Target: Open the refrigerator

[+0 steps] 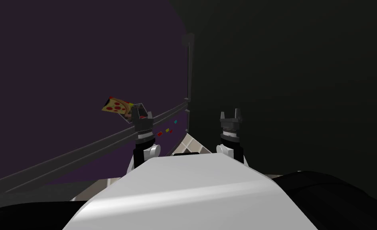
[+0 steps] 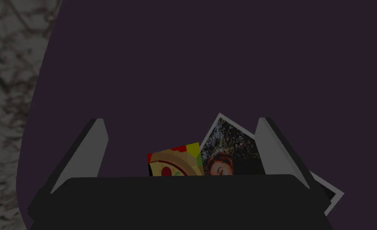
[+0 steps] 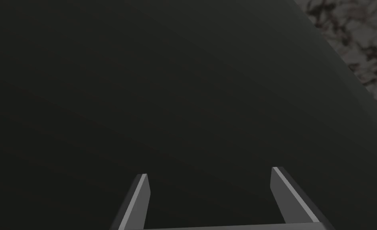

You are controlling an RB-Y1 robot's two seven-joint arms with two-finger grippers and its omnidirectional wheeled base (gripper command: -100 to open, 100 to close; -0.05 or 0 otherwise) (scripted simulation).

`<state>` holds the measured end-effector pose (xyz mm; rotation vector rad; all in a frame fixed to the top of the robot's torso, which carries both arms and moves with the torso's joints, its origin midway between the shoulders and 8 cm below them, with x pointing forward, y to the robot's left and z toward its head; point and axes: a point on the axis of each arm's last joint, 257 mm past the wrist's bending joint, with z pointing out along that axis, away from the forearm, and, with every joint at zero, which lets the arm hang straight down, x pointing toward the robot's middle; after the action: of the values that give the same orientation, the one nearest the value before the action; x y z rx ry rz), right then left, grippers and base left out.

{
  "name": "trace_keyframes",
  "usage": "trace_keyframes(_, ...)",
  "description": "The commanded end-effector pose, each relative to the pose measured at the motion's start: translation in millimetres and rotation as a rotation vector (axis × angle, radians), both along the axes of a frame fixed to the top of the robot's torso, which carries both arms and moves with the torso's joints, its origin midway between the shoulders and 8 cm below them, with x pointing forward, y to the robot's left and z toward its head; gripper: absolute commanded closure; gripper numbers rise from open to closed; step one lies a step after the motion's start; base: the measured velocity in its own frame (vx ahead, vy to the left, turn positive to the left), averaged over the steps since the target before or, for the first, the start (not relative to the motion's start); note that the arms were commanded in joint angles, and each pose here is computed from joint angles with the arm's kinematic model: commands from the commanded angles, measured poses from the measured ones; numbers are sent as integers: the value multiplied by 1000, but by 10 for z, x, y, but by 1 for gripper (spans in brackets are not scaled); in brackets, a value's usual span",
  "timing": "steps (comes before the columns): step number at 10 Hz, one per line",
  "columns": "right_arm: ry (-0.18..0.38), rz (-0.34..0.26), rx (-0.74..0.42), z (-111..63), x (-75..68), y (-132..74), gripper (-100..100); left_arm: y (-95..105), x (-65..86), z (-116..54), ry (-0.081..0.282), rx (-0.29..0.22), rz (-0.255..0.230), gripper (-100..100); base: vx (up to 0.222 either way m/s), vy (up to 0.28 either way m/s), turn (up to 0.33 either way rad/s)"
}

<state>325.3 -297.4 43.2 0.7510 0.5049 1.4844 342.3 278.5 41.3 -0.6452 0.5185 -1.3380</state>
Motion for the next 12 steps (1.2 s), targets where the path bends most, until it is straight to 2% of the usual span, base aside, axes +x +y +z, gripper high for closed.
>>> trace_keyframes(1,0,0,0,0,0,0,0,0,0,0,0,0,0,0,0,0,0)
trace_keyframes(9,0,0,0,2,-1,0,0,0,-1,2,0,0,0,0,0,0,0)
trace_keyframes(10,0,0,0,2,-1,0,0,-61,33,-8,14,43,-24,-100,11,-1,-19)
trace_keyframes(12,0,0,0,-1,0,0,0,-141,98,-36,39,91,-56,-100,18,-2,-32)
